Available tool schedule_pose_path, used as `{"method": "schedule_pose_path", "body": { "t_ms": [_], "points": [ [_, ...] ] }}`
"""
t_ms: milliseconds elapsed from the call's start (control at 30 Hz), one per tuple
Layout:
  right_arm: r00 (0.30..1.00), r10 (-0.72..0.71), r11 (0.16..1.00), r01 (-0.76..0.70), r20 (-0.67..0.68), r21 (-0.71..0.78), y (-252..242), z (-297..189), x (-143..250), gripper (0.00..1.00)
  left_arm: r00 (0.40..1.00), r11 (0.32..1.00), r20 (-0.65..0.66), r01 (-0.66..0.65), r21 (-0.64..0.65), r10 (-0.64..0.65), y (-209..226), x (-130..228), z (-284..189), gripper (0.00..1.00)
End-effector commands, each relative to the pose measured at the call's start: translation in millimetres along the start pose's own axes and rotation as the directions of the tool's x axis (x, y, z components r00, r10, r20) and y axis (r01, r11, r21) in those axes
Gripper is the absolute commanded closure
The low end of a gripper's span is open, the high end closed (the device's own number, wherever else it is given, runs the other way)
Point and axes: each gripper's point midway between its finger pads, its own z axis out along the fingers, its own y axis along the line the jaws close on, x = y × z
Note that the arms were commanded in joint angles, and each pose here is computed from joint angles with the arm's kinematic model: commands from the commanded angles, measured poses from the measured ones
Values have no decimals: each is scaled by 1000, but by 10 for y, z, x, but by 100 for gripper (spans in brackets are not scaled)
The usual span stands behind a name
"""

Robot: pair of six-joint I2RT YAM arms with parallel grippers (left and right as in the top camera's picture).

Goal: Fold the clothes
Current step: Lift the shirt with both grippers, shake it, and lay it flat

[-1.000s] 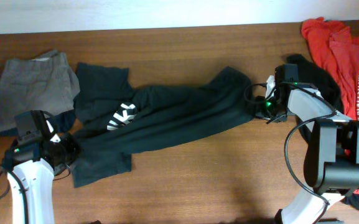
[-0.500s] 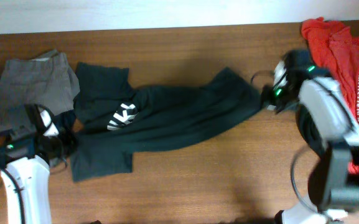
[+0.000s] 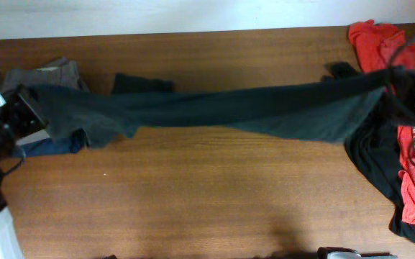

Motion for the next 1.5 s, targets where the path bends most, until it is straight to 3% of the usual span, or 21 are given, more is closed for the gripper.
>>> {"method": "schedule_pose_path", "body": {
  "t_ms": [0,167,333,500,667,800,900,967,1100,1200,1267,1333,1400,1433,1467],
  "points": [
    [997,11,999,-15,82,49,-68,-261,-89,96,994,998,98,-52,24,49,-155,-231,-320,100],
    [982,29,994,-48,187,98,-156,-552,-191,96,984,997,167,-74,21,69,-237,-375,-542,100],
    [985,27,994,-45,171,101,-158,-384,-258,96,988,997,141,-70,42,64,-246,-372,-440,100],
    [999,30,991,-32,16,130,-207,340,-244,96,998,995,22,-54,84,52,-244,-318,80,100],
    [976,48,986,-12,-212,167,-314,1533,-43,96,992,987,-101,-59,149,75,-348,-258,1046,100],
    [960,93,981,-43,-263,190,-404,2301,41,96,989,969,-83,-105,222,126,-570,-295,1810,100],
    [953,240,949,-190,-186,254,-539,2540,-50,96,987,939,27,-162,304,161,-820,-480,2156,100],
    [953,298,933,-277,-60,230,-593,2382,-364,96,976,908,172,-191,373,135,-1046,-850,2013,100],
    [943,277,936,-308,183,169,-650,1610,-1013,96,902,882,410,-298,366,134,-1240,-1597,1270,100],
    [939,240,945,-284,247,161,-636,1192,-1142,96,867,875,480,-330,353,133,-1281,-1849,735,100],
    [949,218,950,-260,226,174,-625,1051,-1068,96,892,882,428,-313,351,146,-1263,-1743,584,100],
    [967,228,945,-249,118,213,-652,1072,-787,96,948,899,267,-266,349,176,-1182,-1357,674,100],
    [968,251,936,-236,-26,262,-697,1179,-435,96,972,908,70,-233,348,223,-1098,-867,861,100],
    [949,272,928,-214,-160,305,-742,1294,-119,96,961,924,-114,-203,325,252,-982,-423,1062,100],
    [938,267,929,-190,-220,318,-763,1362,11,96,947,932,-197,-186,310,255,-923,-226,1166,100]
  ]
}}
